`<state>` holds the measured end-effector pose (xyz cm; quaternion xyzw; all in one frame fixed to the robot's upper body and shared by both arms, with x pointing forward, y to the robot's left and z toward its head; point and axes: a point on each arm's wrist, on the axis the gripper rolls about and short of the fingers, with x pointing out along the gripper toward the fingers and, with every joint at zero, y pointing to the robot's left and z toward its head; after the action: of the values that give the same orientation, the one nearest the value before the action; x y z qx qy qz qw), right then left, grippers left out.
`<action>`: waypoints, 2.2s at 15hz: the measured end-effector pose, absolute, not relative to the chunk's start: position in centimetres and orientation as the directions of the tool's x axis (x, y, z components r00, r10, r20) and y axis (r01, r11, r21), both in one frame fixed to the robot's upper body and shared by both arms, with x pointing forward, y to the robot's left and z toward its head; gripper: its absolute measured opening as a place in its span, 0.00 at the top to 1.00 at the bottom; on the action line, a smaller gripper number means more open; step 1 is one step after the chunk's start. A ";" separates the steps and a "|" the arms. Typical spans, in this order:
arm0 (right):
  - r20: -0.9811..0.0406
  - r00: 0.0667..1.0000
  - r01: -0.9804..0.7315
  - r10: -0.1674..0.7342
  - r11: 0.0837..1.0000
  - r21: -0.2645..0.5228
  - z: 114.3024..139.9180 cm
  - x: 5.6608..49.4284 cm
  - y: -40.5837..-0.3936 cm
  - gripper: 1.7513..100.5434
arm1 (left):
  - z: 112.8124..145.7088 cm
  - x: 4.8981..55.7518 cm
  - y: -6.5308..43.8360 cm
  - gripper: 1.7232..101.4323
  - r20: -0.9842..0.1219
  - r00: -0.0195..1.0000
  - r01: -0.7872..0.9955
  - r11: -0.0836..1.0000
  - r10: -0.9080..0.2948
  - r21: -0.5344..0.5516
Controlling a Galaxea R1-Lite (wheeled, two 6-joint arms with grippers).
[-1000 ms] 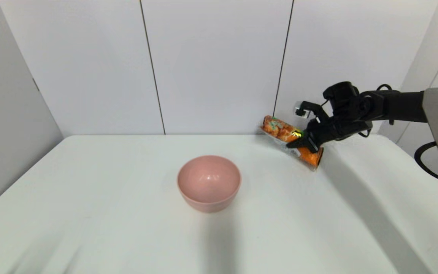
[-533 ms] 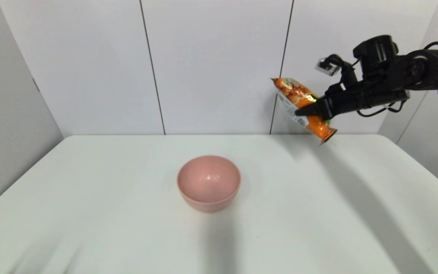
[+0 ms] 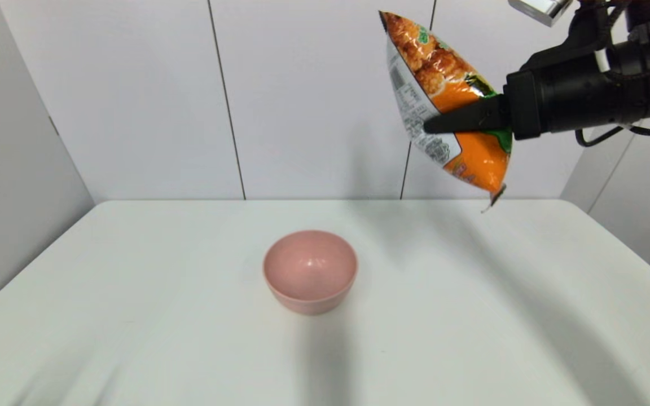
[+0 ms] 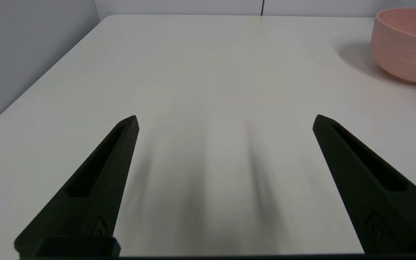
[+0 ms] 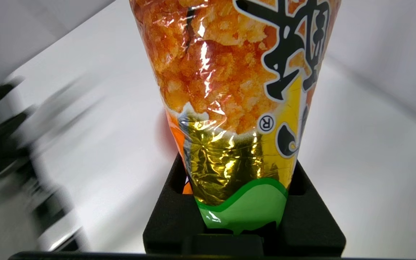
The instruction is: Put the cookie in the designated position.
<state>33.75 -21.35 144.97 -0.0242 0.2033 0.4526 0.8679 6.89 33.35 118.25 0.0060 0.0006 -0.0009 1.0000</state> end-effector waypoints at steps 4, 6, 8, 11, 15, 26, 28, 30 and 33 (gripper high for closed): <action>-0.473 0.349 -0.908 0.809 0.417 0.044 141.8 26.8 -19.8 0.76 | 118.3 6.9 33.4 0.04 -0.001 1.000 0.002 1.000 -0.002 0.012; -0.513 0.309 -0.945 0.801 0.322 -0.067 140.2 25.1 -20.0 0.76 | 118.2 6.9 33.4 0.04 -0.002 1.000 0.002 1.000 -0.002 0.012; -0.549 0.307 -0.952 0.777 0.248 -0.181 139.1 24.8 -20.0 0.76 | 118.3 6.9 33.4 0.04 -0.001 1.000 0.002 1.000 -0.002 0.012; -0.593 0.301 -0.938 0.747 0.118 -0.327 137.5 25.7 -19.2 0.76 | 118.2 6.9 33.4 0.04 -0.002 1.000 0.002 1.000 -0.002 0.012; -0.613 0.248 -0.890 0.750 -0.073 -0.449 134.6 27.2 -16.1 0.76 | 118.2 6.9 33.4 0.04 -0.002 1.000 0.002 1.000 -0.002 0.012; -0.696 0.316 -0.941 0.644 0.122 -0.314 128.2 28.9 -6.8 0.76 | 118.2 6.9 33.4 0.04 -0.002 1.000 0.002 1.000 -0.002 0.012; -0.715 0.333 -0.941 0.615 0.171 -0.291 127.5 29.0 -6.0 0.76 | 118.2 6.9 33.4 0.04 -0.002 1.000 0.002 1.000 -0.002 0.012; -0.723 0.327 -0.944 0.608 0.174 -0.280 127.0 29.1 -5.7 0.76 | 118.2 6.9 33.4 0.04 -0.002 1.000 0.002 1.000 -0.002 0.012; -0.727 0.323 -0.946 0.605 0.179 -0.271 126.6 29.2 -5.3 0.54 | 118.2 6.9 33.4 0.04 -0.002 1.000 0.002 1.000 -0.002 0.012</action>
<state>29.22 -5.32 126.63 -0.3581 0.2377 0.5310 0.7302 6.89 33.35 118.25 0.0060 0.0008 -0.0009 1.0000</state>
